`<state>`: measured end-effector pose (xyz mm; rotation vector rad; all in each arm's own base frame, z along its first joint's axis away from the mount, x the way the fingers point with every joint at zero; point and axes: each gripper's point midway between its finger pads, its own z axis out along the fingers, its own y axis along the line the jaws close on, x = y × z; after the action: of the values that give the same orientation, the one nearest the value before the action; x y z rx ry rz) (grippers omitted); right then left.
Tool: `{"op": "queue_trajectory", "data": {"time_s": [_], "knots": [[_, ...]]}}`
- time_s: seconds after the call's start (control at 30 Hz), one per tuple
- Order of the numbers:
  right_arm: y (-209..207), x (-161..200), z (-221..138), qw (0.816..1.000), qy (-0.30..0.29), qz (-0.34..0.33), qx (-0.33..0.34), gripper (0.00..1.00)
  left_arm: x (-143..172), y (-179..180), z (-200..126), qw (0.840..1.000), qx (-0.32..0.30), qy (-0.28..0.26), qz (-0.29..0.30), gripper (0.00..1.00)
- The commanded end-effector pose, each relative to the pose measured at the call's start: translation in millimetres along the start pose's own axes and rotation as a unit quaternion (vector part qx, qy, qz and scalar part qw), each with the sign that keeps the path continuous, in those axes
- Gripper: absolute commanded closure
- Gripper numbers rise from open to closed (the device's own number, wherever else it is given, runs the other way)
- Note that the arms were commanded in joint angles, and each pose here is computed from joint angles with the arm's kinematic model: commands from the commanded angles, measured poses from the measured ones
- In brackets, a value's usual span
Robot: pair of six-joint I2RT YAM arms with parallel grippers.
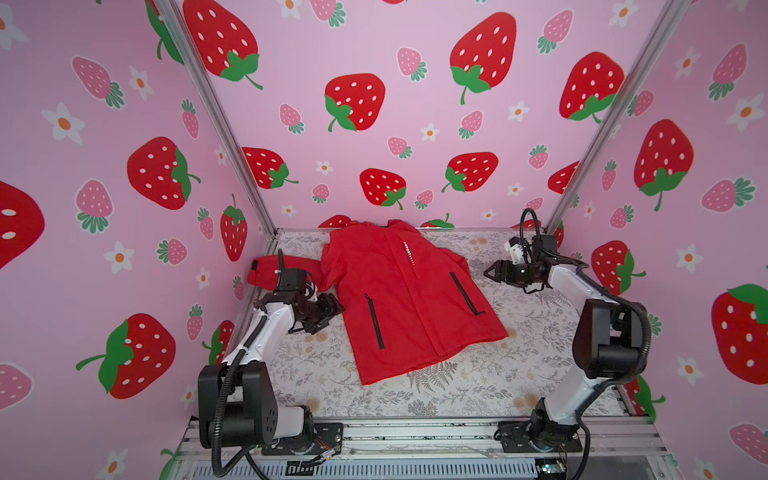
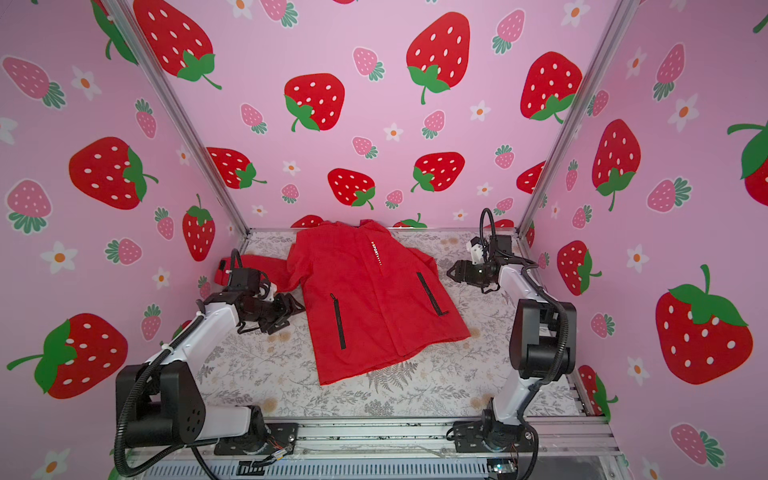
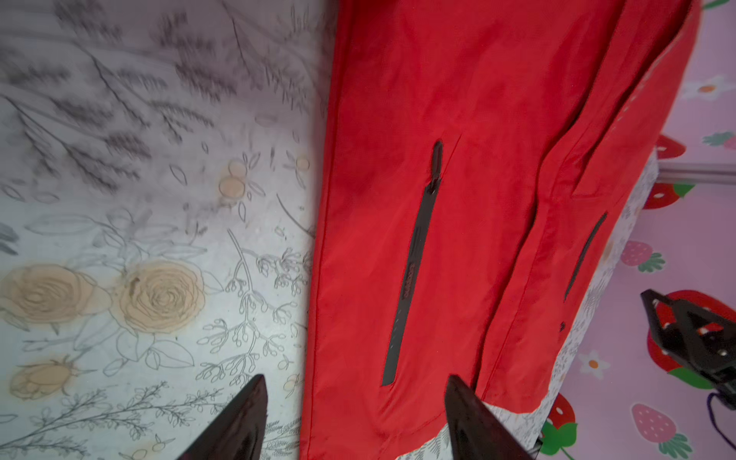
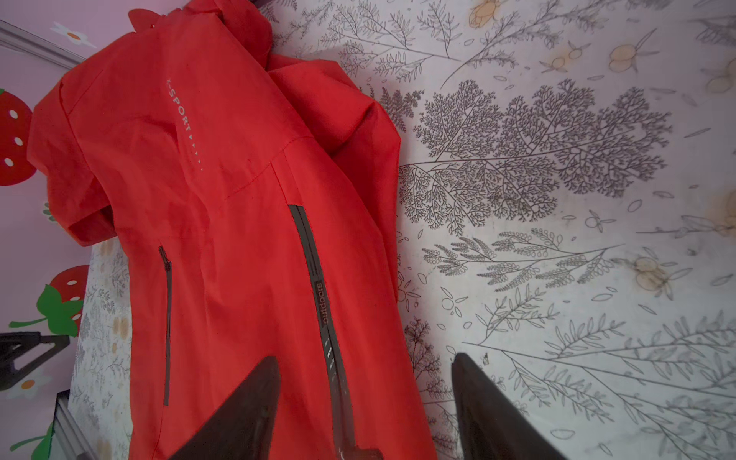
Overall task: Unzip the jacket
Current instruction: Flatten out the jacket at the center of the board.
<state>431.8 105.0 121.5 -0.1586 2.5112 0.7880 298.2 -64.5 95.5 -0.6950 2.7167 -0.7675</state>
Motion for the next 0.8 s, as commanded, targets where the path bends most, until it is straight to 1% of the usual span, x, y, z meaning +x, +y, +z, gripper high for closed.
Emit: {"op": "queue_trajectory", "data": {"time_s": [0.0,0.03,0.17,0.27,0.33,0.47,0.57,0.7,0.77], "knots": [[4.1,-6.0,1.3,1.000,0.001,-0.008,-0.020,0.34,13.9,-1.1,13.7,1.000,0.003,0.020,0.001,0.31],[3.0,-4.0,3.5,1.000,0.005,-0.007,-0.022,0.34,18.2,1.8,18.7,1.000,-0.007,0.025,0.006,0.31],[-2.2,0.1,9.1,1.000,0.014,-0.002,-0.026,0.34,32.5,-0.4,38.7,0.998,-0.005,0.054,0.018,0.36],[-6.6,-0.1,9.5,0.999,0.013,0.009,-0.042,0.35,38.1,1.9,50.1,0.997,-0.016,0.071,0.021,0.44],[-13.9,0.2,8.5,0.999,0.012,0.014,-0.041,0.35,40.5,-2.0,56.1,0.996,-0.005,0.083,0.021,0.48],[-20.5,2.7,7.0,0.999,0.014,0.017,-0.049,0.34,45.7,7.7,59.9,0.994,-0.044,0.098,0.035,0.48],[-23.8,4.9,8.1,0.999,0.016,0.018,-0.044,0.34,50.4,17.7,59.9,0.992,-0.068,0.102,0.033,0.48],[-28.3,5.0,13.5,0.999,0.014,0.027,-0.041,0.35,58.8,18.4,67.4,0.992,-0.054,0.115,0.025,0.52],[-28.9,4.1,17.3,0.998,0.013,0.031,-0.048,0.36,63.2,15.5,73.2,0.991,-0.043,0.126,0.029,0.57]]}}
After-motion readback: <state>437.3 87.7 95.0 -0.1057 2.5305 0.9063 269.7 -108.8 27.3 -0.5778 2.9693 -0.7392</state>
